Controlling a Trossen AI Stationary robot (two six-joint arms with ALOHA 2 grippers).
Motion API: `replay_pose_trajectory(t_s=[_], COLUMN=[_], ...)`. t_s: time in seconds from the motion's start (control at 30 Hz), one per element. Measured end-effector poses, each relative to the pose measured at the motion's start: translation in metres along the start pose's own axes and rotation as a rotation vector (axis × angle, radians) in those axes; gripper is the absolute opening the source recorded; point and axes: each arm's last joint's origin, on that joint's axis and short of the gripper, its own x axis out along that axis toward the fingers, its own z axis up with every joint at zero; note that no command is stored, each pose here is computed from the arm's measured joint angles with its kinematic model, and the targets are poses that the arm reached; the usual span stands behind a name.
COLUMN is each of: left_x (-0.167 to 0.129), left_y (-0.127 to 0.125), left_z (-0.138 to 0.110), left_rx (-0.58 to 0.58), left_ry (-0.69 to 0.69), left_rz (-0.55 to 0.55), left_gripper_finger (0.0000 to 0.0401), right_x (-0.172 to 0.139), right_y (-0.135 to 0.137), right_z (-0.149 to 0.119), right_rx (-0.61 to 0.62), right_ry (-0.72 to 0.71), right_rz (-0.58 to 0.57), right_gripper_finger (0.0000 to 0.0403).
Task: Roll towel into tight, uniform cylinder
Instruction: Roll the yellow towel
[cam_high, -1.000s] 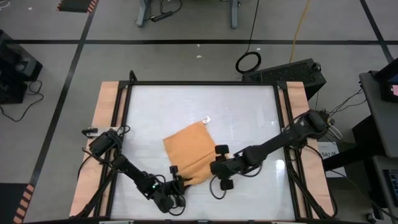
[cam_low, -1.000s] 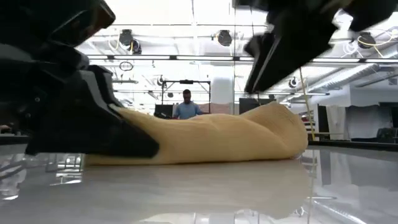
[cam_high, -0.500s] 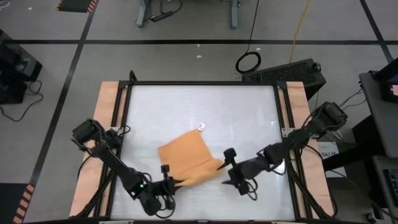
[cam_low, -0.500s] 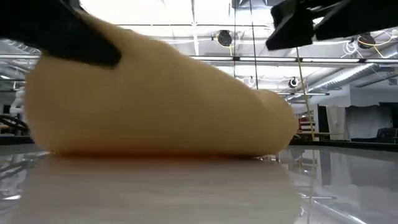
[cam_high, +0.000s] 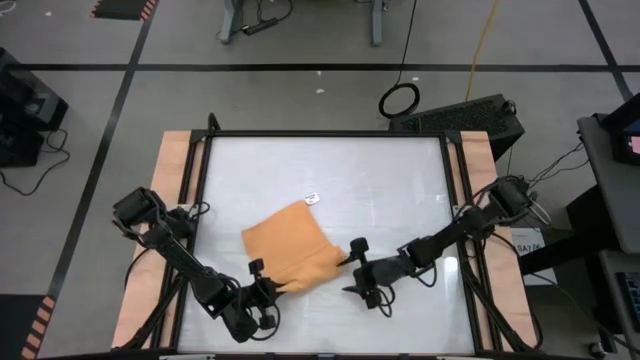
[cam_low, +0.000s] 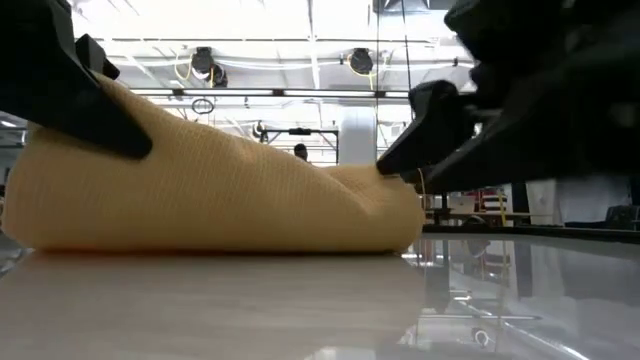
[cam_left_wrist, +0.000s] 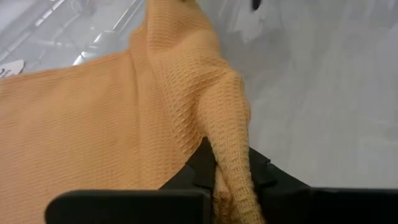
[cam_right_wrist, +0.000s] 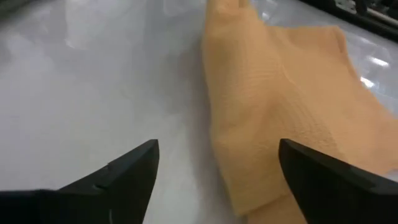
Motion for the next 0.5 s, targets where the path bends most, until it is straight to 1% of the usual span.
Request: replay_pose_trajectory(t_s=[0.07, 0.17, 0.27, 0.33, 0.4, 0.5], left_x=[0.000, 0.000, -0.001, -0.001, -0.001, -0.001], left_y=[0.000, 0.000, 0.000, 0.000, 0.000, 0.000], left_z=[0.000, -0.001, -0.002, -0.002, -0.002, -0.002], left_rx=[0.000, 0.005, 0.013, 0.013, 0.012, 0.013], left_ry=[0.000, 0.003, 0.010, 0.010, 0.008, 0.009], left_rz=[0.000, 0.002, 0.000, 0.000, 0.002, 0.002], left_gripper_finger=[0.0030, 0.0030, 0.0030, 0.0030, 0.0030, 0.0030], right_x=[0.005, 0.009, 0.011, 0.012, 0.013, 0.014], right_y=[-0.004, -0.013, -0.020, -0.027, -0.032, -0.032], right_z=[-0.001, 0.003, 0.004, 0.001, -0.002, -0.001], right_rx=[-0.065, -0.173, -0.277, -0.286, -0.270, -0.263], right_ry=[0.011, -0.011, -0.005, 0.016, 0.037, 0.019], right_rz=[-0.014, -0.041, -0.081, -0.089, -0.062, -0.035], right_gripper_finger=[0.0335, 0.0357, 0.0367, 0.0368, 0.0368, 0.0368])
